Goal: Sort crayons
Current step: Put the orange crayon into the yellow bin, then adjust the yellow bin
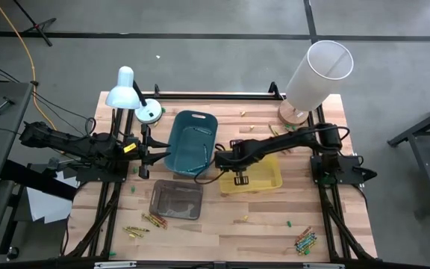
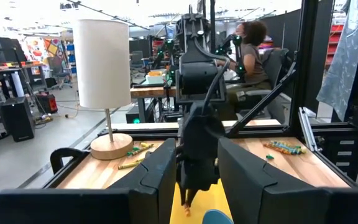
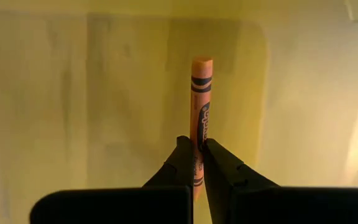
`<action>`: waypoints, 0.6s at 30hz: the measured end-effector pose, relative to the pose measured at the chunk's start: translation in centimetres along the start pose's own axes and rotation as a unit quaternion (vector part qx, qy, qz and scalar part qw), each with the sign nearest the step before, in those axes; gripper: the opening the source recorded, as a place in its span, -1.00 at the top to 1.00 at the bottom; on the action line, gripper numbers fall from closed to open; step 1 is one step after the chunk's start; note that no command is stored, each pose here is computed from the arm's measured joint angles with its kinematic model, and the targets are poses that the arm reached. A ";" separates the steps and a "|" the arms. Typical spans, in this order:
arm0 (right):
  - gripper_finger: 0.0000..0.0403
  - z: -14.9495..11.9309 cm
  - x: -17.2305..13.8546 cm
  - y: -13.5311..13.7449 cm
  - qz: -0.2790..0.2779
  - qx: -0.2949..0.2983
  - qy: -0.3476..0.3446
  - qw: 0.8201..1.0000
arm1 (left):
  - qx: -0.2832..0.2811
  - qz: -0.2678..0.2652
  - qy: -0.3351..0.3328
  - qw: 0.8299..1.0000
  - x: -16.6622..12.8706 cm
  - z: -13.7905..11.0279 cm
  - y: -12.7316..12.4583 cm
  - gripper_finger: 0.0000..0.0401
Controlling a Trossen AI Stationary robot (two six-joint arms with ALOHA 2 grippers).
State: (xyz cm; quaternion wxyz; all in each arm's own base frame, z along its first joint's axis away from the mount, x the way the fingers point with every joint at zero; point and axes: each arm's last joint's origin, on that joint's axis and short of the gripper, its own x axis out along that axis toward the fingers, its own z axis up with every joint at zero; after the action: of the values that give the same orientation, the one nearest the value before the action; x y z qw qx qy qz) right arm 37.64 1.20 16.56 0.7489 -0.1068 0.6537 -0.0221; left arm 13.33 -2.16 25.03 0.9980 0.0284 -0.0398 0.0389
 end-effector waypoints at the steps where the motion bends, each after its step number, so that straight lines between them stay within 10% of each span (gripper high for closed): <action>1: 0.98 0.0 0.1 -0.1 0.000 0.002 0.001 1.000 | 0.000 0.000 0.000 1.000 0.0 0.0 0.0 0.47; 18: 0.42 -0.1 0.9 -0.7 -0.005 -0.018 0.013 1.000 | 0.000 0.000 0.000 1.000 0.0 0.0 0.0 0.47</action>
State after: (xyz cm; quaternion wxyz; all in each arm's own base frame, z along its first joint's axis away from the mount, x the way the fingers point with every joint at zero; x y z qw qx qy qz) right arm 37.79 0.38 15.85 0.7383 -0.1233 0.6630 -0.0159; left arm 13.33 -2.15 25.02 0.9980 0.0286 -0.0397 0.0391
